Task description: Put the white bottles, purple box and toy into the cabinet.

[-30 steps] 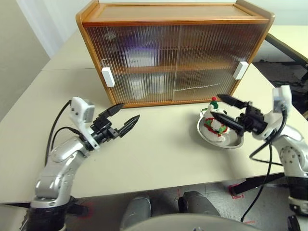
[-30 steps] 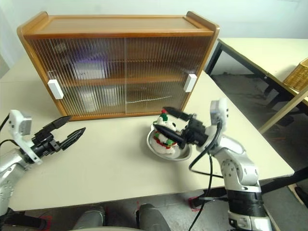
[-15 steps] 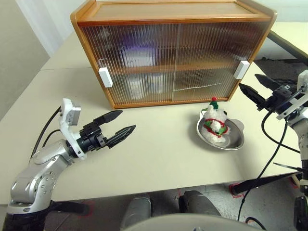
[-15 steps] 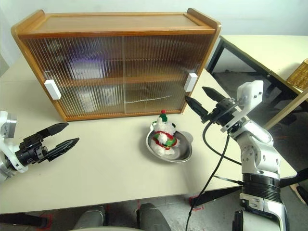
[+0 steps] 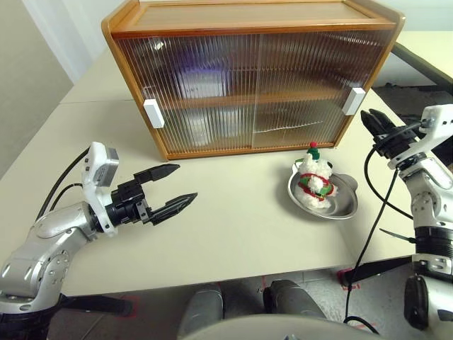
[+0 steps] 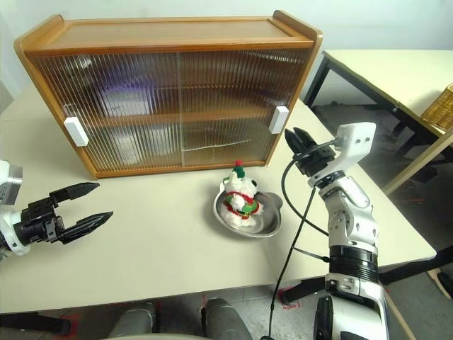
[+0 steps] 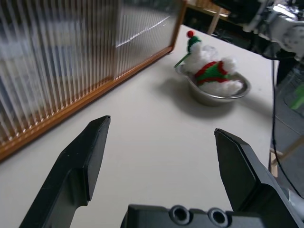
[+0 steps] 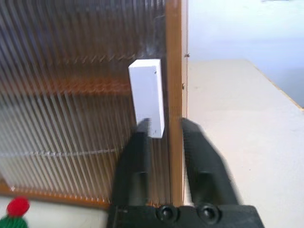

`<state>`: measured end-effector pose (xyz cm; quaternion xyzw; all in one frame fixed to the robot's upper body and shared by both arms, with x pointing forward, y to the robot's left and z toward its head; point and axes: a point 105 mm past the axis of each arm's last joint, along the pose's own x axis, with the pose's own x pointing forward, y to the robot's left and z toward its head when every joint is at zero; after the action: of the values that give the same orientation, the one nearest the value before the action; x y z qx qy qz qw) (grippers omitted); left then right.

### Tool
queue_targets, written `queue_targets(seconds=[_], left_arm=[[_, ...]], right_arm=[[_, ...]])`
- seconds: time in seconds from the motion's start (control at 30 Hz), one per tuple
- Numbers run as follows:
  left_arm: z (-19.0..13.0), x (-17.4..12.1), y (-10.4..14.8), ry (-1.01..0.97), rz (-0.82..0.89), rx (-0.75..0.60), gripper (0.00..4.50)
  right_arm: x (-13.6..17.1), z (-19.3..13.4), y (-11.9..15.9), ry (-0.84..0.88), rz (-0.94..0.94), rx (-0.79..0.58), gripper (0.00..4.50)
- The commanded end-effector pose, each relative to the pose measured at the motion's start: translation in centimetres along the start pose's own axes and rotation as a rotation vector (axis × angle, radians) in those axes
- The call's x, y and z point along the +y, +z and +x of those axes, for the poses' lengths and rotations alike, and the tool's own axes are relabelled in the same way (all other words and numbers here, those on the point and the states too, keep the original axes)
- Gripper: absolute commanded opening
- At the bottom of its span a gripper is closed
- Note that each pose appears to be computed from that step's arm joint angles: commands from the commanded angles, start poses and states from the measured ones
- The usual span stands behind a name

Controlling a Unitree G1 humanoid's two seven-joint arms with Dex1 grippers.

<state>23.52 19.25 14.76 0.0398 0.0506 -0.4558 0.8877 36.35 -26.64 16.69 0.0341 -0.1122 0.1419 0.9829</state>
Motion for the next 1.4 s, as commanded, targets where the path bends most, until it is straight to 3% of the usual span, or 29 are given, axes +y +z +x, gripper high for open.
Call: queue_targets(seconds=[0.03, 0.5, 0.9, 1.4], left_arm=[[0.0, -0.7, 0.5, -0.049, 0.056, -0.004, 4.5], [-0.3, -1.6, 0.0, -0.123, 0.073, 0.036, 4.5], [-0.4, -2.2, -2.0, -0.129, 0.136, 0.068, 4.5], [0.5, -3.0, -2.6, -0.119, 0.108, -0.04, 4.5]], right_arm=[[-0.4, 0.4, 0.5, -0.044, -0.013, -0.024, 0.04], [0.1, 2.0, 0.3, -0.096, -0.059, -0.013, 0.04], [1.0, 3.2, 0.6, -0.073, -0.047, -0.022, 0.04], [2.8, 3.8, 0.4, -0.016, -0.02, -0.01, 0.04]])
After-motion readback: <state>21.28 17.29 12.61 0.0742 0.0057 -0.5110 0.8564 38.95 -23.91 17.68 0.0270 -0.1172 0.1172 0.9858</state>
